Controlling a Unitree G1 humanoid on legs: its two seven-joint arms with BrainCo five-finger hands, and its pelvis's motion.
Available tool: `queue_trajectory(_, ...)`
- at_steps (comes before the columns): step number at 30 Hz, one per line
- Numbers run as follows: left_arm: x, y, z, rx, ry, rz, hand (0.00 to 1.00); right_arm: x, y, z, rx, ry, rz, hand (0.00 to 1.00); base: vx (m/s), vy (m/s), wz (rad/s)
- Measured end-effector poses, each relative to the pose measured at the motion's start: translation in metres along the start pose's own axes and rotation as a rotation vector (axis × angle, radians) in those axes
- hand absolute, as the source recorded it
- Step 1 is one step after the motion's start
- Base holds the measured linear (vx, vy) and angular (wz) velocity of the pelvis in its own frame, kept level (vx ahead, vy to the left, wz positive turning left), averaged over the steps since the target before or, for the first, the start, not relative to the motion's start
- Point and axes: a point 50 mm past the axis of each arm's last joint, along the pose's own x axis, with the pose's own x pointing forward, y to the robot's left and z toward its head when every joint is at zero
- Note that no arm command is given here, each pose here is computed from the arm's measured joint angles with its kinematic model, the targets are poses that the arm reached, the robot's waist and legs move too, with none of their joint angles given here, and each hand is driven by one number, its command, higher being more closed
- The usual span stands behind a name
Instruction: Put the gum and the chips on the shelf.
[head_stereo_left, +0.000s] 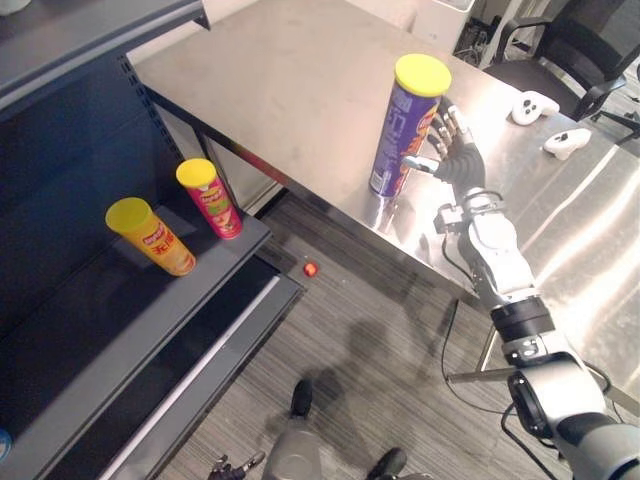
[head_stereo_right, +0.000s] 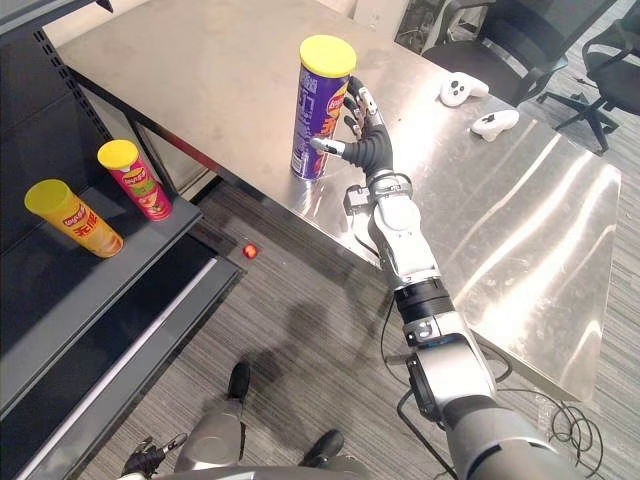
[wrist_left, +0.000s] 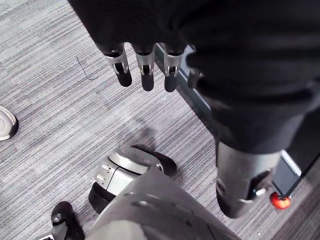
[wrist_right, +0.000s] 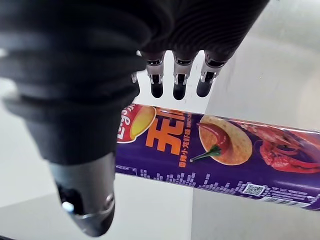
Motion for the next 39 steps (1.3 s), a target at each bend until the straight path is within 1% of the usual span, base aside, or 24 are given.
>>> queue_trajectory(10, 0.002, -0.003, 0.009, -0.005, -0.039, -0.007, 0.0, 0.008, 0.001, 0.006, -0.004, -0.01, 0.0, 0.0, 0.01, 0.006, 0.02)
queue_trajectory(15, 0.002, -0.004, 0.012, -0.006, -0.047, -0.009, 0.0, 0.015, 0.002, 0.016, -0.004, -0.043, -0.001, 0.0, 0.01, 0.02, 0.08)
queue_trajectory(16, 0.002, -0.004, 0.012, -0.006, -0.048, -0.009, 0.0, 0.015, 0.002, 0.017, -0.004, -0.045, -0.001, 1.0, 0.02, 0.022, 0.06)
queue_trajectory(22, 0.003, -0.005, 0.017, -0.009, -0.07, -0.01, 0.0, 0.022, 0.004, 0.029, -0.004, -0.08, -0.007, 1.0, 0.03, 0.018, 0.05)
queue_trajectory(25, 0.003, -0.005, 0.018, -0.042, -0.072, -0.01, 0.0, 0.024, 0.005, 0.031, -0.003, -0.087, -0.006, 1.0, 0.04, 0.018, 0.09)
queue_trajectory(30, 0.004, -0.01, 0.028, -0.05, -0.104, -0.017, 0.0, 0.024, 0.005, 0.032, -0.003, -0.086, -0.005, 1.0, 0.01, 0.007, 0.03)
queue_trajectory(39, 0.005, -0.011, 0.029, -0.052, -0.109, -0.017, 0.0, 0.022, 0.009, 0.031, 0.009, -0.088, 0.002, 1.0, -0.01, 0.021, -0.08)
